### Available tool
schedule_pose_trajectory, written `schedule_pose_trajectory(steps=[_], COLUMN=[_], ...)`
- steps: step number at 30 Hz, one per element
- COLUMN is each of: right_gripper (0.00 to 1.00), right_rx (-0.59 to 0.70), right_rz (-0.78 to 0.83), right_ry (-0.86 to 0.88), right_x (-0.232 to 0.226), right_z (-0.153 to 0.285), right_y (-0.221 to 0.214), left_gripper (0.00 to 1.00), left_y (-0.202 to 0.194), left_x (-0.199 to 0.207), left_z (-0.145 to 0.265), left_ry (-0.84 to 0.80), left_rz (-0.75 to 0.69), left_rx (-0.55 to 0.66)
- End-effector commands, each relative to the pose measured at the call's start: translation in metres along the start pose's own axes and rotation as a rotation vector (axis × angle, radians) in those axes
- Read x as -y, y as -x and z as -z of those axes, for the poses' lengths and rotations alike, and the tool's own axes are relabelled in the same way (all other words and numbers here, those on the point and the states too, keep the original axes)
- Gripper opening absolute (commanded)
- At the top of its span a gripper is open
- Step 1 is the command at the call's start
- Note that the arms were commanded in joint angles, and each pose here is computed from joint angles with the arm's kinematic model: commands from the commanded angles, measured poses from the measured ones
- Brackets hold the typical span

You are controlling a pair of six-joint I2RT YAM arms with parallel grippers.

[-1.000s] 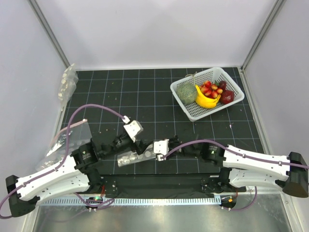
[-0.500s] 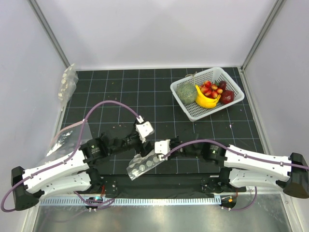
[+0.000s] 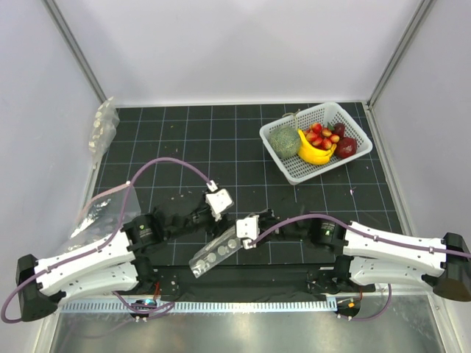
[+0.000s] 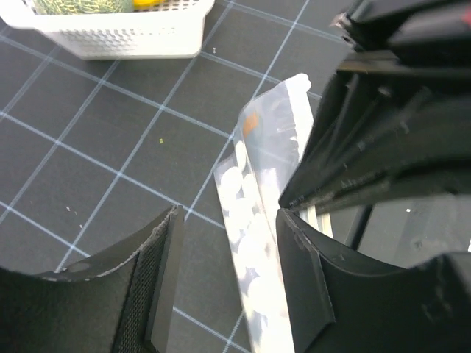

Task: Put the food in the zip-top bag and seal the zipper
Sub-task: Open the zipper of the food storage bag.

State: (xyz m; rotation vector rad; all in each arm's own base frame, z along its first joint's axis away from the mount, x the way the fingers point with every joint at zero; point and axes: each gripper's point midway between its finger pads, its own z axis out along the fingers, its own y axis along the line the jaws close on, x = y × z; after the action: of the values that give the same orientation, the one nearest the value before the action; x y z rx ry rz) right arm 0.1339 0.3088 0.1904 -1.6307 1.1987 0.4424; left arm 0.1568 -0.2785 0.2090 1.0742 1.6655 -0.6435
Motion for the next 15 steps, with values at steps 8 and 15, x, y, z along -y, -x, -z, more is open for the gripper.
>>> schedule_pose_trajectory(steps=[8,15], right_gripper=[0.01,0.01], right_rx=[0.107,0.127], right_rz=[0.020,0.024], right_ry=[-0.048,-0.055], right_x=[0.015,0.016], right_z=[0.005,0.009], right_y=[0.030,0.033], left_gripper=[0.54,0.55], left_y=[0.022,0.013], left_x=[0.015,0.017], left_z=[0.001,-0.009], left_ry=[-0.088,-0.099], left_rz=[-0.035,-0.020], left_rx=[0.103,0.047])
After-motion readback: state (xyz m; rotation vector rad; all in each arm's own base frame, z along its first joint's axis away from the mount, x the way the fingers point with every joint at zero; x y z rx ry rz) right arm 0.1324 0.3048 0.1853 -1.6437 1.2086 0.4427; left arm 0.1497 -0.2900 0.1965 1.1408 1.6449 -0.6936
